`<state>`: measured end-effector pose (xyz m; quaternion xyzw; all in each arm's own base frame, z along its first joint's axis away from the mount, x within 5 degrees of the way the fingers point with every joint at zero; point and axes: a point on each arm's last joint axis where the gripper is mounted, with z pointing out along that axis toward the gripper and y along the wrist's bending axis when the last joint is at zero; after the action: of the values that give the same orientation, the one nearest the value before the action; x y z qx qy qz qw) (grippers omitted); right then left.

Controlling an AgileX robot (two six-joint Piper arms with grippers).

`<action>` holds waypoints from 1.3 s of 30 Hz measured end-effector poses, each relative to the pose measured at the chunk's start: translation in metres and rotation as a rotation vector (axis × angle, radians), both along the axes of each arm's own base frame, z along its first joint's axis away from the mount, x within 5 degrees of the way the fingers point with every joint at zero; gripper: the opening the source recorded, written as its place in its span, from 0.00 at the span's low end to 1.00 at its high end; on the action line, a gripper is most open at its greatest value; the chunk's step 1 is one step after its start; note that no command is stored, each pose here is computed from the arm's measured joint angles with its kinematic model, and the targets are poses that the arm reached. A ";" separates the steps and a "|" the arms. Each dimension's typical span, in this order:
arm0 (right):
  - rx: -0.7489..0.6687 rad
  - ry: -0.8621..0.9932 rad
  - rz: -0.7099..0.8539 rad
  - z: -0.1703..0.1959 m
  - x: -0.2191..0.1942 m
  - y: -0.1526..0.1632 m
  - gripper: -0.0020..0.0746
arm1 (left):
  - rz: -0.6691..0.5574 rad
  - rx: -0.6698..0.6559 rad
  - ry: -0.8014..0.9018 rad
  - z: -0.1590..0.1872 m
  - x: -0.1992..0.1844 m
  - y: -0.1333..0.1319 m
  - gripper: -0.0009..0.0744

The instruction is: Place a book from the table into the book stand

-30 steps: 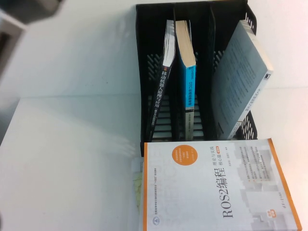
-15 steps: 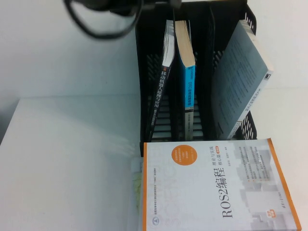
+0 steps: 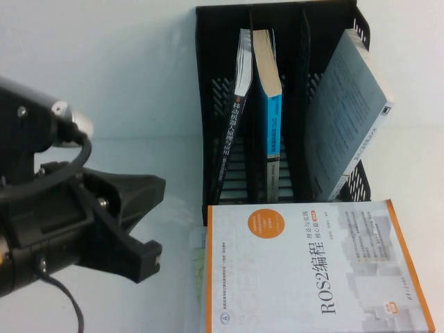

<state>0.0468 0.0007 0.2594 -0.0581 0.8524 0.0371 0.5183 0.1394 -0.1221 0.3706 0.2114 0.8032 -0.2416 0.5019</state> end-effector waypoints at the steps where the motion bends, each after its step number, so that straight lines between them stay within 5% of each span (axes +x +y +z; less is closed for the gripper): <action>1: 0.000 0.000 0.000 0.000 0.000 0.000 0.02 | 0.000 0.006 0.006 -0.004 -0.001 0.001 0.01; 14: 0.000 0.000 0.000 0.000 0.000 0.000 0.02 | 0.018 0.269 0.059 -0.045 -0.001 0.015 0.01; 25: 0.000 0.000 0.000 0.000 0.000 0.000 0.02 | 0.519 -0.186 -0.001 -0.121 -0.034 0.096 0.01; 31: 0.000 0.002 0.000 0.000 0.000 0.000 0.02 | 0.639 -0.148 -0.091 -0.178 -0.063 0.115 0.01; 39: 0.000 0.002 0.000 0.000 0.000 0.000 0.02 | 0.767 -0.118 -0.061 -0.196 -0.081 0.123 0.01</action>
<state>0.0467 0.0007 0.2592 -0.0580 0.8529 0.0368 0.5175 0.0580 0.0013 0.1751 -0.1266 0.7934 -0.0758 0.5906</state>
